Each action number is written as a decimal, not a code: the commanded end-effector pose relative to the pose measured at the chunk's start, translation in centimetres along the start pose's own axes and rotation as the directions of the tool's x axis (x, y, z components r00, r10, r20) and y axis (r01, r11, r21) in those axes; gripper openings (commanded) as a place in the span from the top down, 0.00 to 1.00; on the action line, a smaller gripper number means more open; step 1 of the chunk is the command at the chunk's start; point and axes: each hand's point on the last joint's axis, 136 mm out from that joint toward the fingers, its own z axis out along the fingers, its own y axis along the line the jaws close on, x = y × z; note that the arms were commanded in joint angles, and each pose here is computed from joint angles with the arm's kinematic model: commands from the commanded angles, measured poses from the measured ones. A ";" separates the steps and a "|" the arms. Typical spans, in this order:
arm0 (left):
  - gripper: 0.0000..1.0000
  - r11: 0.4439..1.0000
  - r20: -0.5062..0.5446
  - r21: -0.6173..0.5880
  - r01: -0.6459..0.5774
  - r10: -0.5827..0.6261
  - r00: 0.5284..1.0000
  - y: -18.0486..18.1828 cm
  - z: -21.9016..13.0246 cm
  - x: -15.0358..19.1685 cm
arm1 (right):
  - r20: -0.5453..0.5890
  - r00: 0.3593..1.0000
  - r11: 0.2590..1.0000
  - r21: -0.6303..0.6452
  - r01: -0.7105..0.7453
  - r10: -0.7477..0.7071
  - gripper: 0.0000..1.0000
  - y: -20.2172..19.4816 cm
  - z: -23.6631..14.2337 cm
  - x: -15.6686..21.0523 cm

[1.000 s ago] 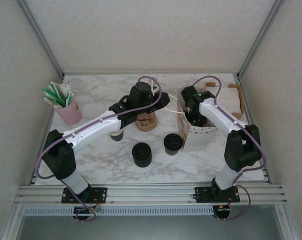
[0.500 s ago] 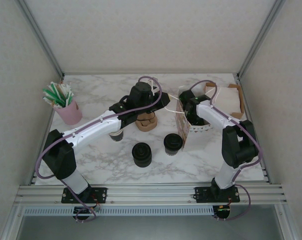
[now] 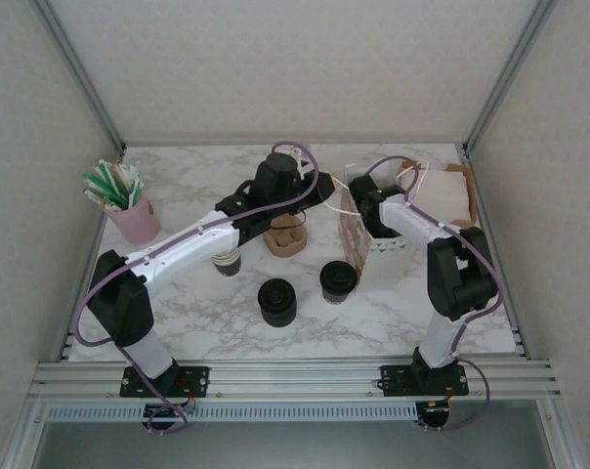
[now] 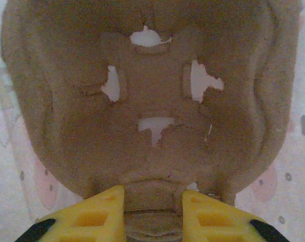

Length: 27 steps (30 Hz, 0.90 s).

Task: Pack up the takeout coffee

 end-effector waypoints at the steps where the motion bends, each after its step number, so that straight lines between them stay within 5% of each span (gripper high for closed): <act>1: 1.00 1.000 0.054 0.009 -0.020 0.020 0.998 -0.2 0.5 -1.9 | 0.016 1.000 1.000 -0.010 0.021 -0.020 0.73 0.1 0.2 -1.4; 10: 0.97 1.000 0.039 0.016 -0.014 0.014 0.999 -0.1 0.9 -1.7 | -0.002 1.000 1.000 -0.010 0.024 -0.024 0.68 0.1 0.2 -1.0; 27: 0.93 1.000 0.041 0.008 -0.005 0.005 0.999 0.1 1.0 -1.7 | 0.100 0.995 1.000 0.001 0.005 -0.005 0.47 -1.0 -6.6 -1.8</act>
